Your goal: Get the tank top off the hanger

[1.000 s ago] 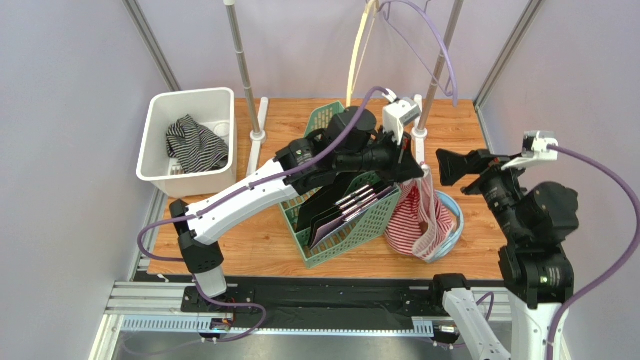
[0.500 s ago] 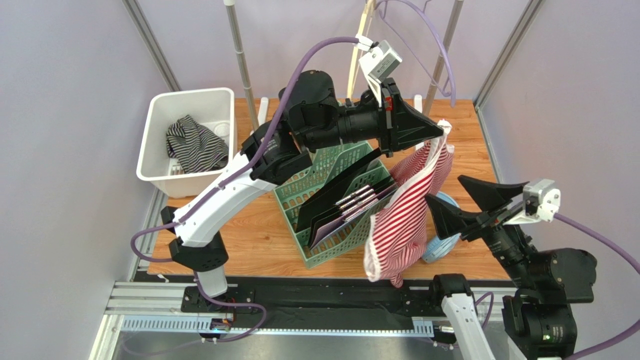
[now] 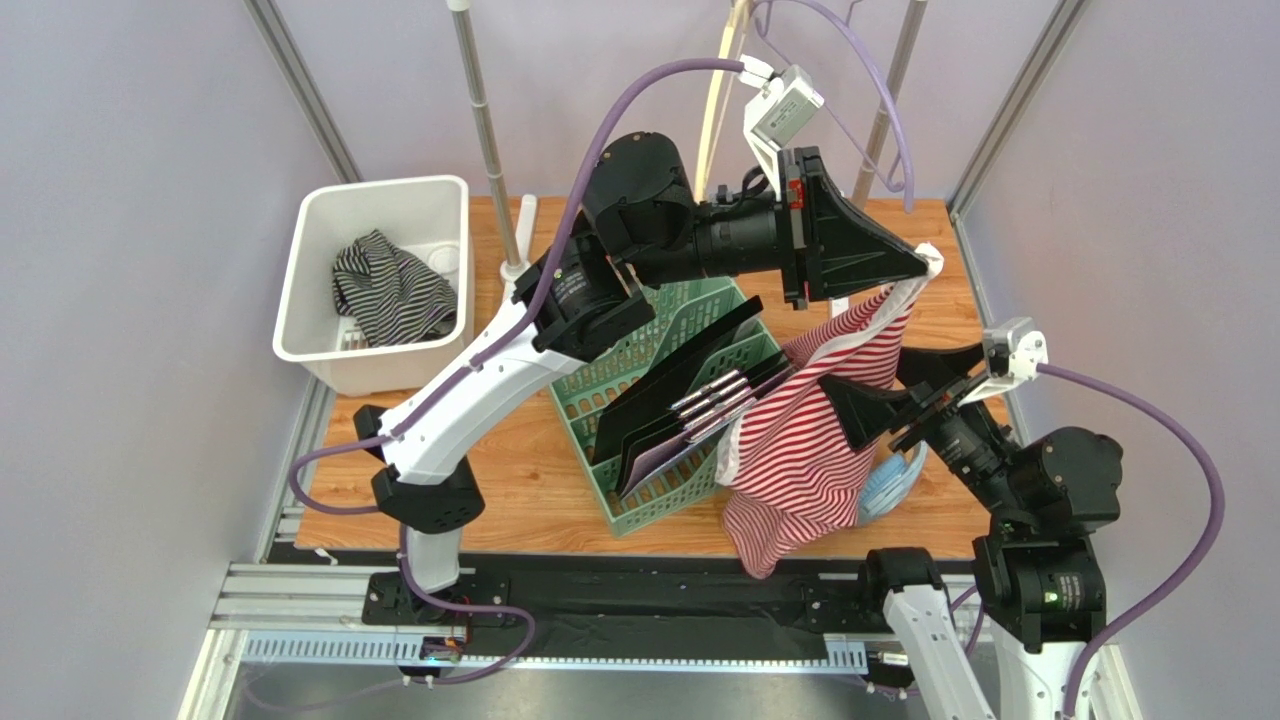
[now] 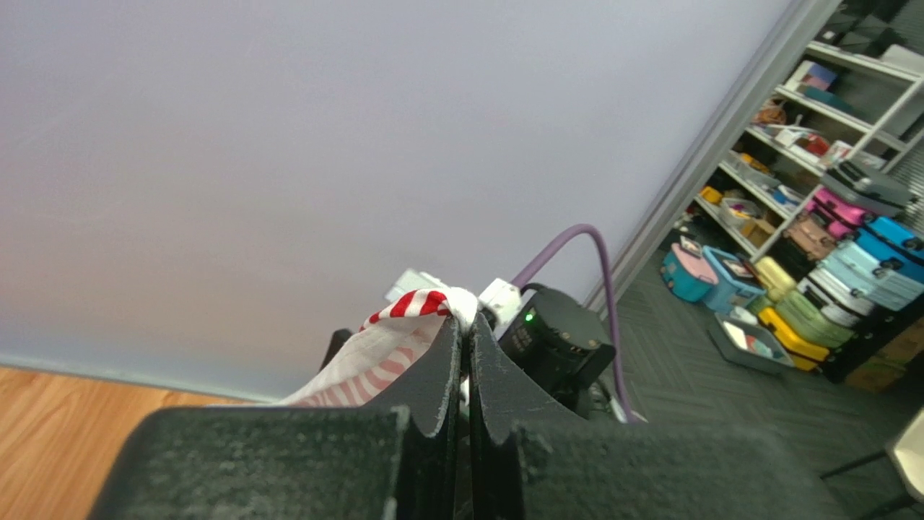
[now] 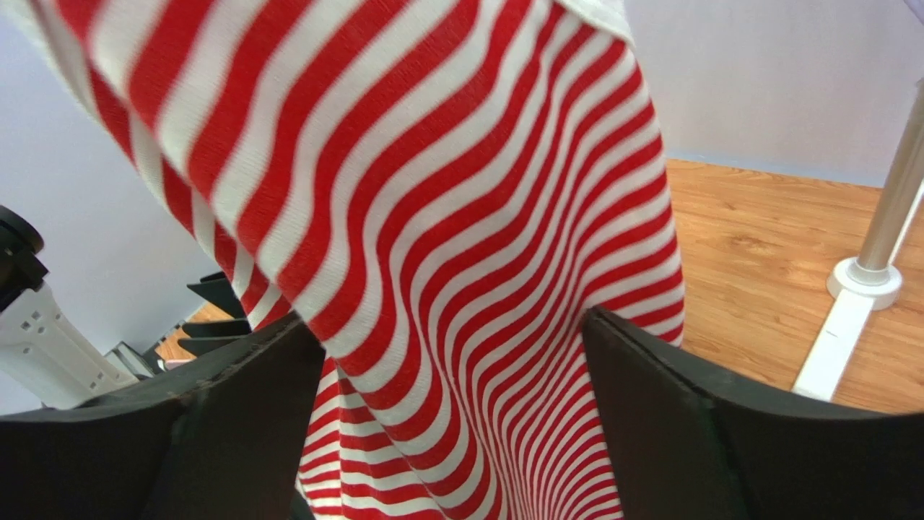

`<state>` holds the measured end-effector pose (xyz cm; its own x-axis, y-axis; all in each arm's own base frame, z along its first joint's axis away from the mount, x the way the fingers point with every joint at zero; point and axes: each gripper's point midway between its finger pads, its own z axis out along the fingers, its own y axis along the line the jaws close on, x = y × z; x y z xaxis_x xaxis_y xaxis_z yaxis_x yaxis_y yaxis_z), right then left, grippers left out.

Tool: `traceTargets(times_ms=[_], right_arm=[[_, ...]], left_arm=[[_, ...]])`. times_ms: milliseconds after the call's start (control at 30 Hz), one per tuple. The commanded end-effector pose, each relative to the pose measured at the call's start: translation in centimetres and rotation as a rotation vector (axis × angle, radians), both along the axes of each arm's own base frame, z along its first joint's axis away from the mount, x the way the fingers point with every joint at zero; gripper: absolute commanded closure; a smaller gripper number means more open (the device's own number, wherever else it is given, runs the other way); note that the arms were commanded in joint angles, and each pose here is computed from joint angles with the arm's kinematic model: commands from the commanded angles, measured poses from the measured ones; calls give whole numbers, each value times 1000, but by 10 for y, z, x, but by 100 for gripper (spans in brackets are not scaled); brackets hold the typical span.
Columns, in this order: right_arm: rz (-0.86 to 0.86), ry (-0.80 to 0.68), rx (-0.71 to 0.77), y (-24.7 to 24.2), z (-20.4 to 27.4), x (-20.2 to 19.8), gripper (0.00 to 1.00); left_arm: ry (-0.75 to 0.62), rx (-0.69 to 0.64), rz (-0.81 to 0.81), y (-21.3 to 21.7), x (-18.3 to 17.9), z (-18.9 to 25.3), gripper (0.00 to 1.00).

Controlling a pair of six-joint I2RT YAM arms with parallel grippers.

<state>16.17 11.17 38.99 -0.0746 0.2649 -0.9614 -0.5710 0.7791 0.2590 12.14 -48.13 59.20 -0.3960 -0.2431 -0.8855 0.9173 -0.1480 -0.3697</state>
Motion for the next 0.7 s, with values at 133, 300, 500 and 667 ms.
traceTargets(times_ms=[133, 300, 500, 667], right_arm=[[5, -33, 75, 2, 15, 5, 42], [-100, -37, 130, -13, 23, 13, 76], [-335, 12, 191, -49, 34, 39, 100], [-436, -54, 194, -66, 74, 70, 100]], left_arm=[[3, -143, -172, 13, -31, 41, 100], [-13, -116, -172, 20, -35, 36, 100], [-72, -36, -88, 44, -36, 18, 100], [-77, 60, 42, 65, -24, -32, 100]])
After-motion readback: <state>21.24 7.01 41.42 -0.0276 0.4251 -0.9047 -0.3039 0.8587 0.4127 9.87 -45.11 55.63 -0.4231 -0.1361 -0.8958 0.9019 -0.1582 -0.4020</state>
